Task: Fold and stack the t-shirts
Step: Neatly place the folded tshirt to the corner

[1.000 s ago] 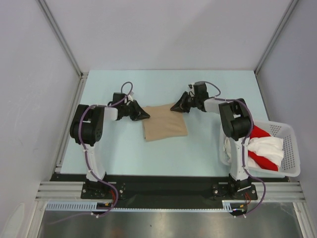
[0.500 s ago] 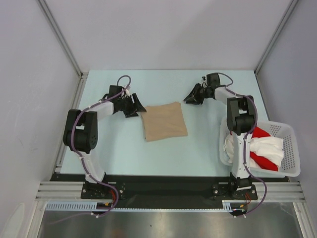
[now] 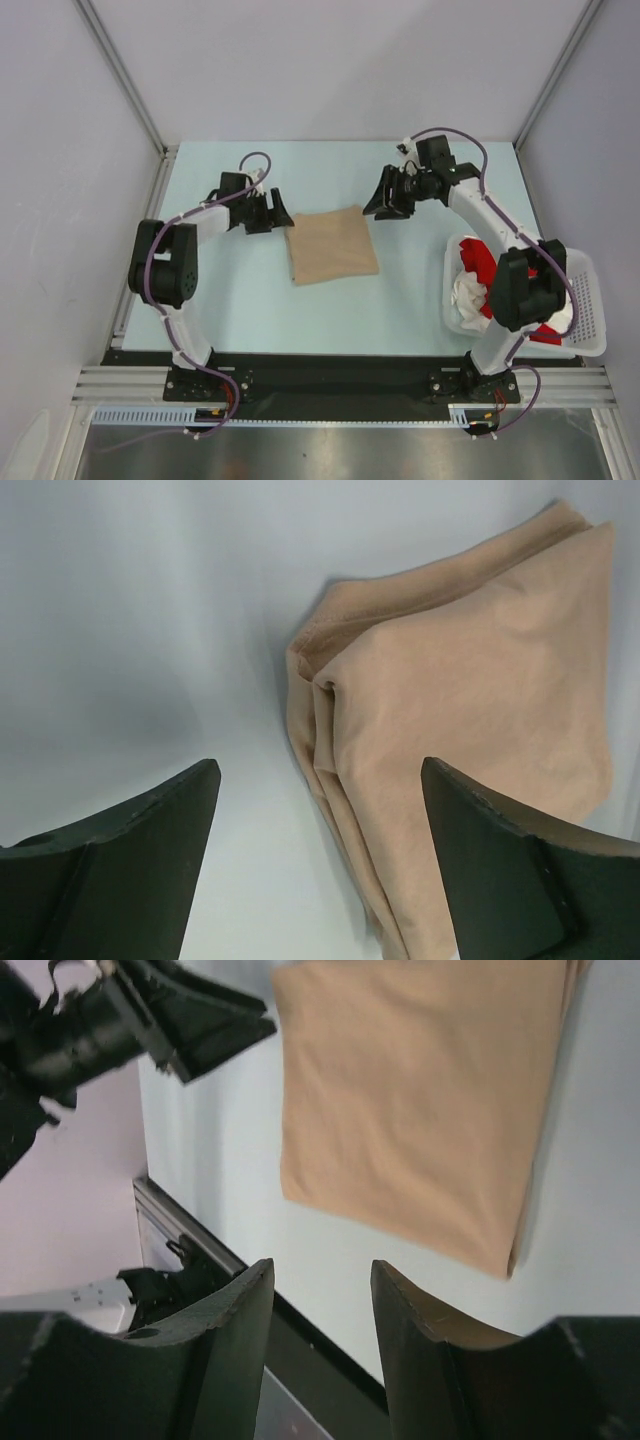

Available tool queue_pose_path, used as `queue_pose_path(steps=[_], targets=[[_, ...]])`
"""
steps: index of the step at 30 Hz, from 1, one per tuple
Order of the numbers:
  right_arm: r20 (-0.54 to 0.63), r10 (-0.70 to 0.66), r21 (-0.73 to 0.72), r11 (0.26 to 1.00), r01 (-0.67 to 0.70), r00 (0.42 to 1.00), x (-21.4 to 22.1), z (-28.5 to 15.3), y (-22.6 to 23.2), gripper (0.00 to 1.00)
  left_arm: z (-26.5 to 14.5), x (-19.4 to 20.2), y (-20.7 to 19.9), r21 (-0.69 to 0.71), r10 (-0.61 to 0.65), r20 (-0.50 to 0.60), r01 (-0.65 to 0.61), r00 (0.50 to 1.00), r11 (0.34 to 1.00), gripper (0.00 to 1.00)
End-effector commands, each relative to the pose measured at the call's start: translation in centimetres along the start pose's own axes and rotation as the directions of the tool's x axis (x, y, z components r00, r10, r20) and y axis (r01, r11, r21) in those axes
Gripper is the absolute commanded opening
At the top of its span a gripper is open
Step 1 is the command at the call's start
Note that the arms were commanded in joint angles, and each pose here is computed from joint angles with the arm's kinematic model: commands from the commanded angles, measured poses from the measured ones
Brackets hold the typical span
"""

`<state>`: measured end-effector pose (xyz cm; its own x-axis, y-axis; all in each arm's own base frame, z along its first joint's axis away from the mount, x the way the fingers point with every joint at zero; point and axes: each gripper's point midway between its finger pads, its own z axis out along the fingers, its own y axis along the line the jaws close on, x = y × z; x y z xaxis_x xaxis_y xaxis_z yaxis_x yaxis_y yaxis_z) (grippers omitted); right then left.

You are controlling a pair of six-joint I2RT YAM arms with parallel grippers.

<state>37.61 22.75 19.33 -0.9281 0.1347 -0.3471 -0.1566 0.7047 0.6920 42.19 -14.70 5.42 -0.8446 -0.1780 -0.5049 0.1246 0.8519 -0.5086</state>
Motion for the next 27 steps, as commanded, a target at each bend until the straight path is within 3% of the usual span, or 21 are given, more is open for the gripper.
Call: queue_pose_path(steps=[1,9,11,15,20,23,27], targets=[[-0.044,0.001,-0.01,1.0,-0.001,0.999,2.8,-1.5,-0.3,0.49,2.2,-0.4,-0.9,0.106,0.048,0.03,-0.051,0.998,0.993,0.85],[-0.002,0.017,-0.006,1.0,-0.017,1.0,5.0,-4.5,-1.7,0.47,4.1,0.1,-0.1,-0.016,-0.013,-0.012,0.013,1.0,1.0,0.74],[0.005,0.018,-0.024,1.0,-0.018,1.0,5.0,-4.8,-1.7,0.47,4.5,1.7,-0.3,-0.052,-0.03,-0.075,0.026,0.997,0.998,0.72],[0.02,0.026,-0.05,0.998,-0.025,0.999,4.9,-4.9,-1.6,0.47,4.1,3.8,0.4,-0.148,-0.023,-0.098,0.009,0.995,0.989,0.68],[0.022,0.025,-0.08,0.997,-0.023,0.999,4.8,-4.8,-1.2,0.45,4.4,5.4,0.7,-0.153,-0.038,-0.143,0.016,0.989,0.988,0.61],[0.022,0.02,-0.085,0.996,-0.018,1.0,4.8,-4.9,-1.0,0.45,4.5,5.1,0.6,-0.153,-0.051,-0.139,0.029,0.989,0.988,0.47],[0.021,0.021,-0.083,0.996,-0.02,1.0,5.1,-5.0,-1.0,0.45,4.5,4.2,1.2,-0.207,-0.056,-0.129,0.028,0.99,0.978,0.12]])
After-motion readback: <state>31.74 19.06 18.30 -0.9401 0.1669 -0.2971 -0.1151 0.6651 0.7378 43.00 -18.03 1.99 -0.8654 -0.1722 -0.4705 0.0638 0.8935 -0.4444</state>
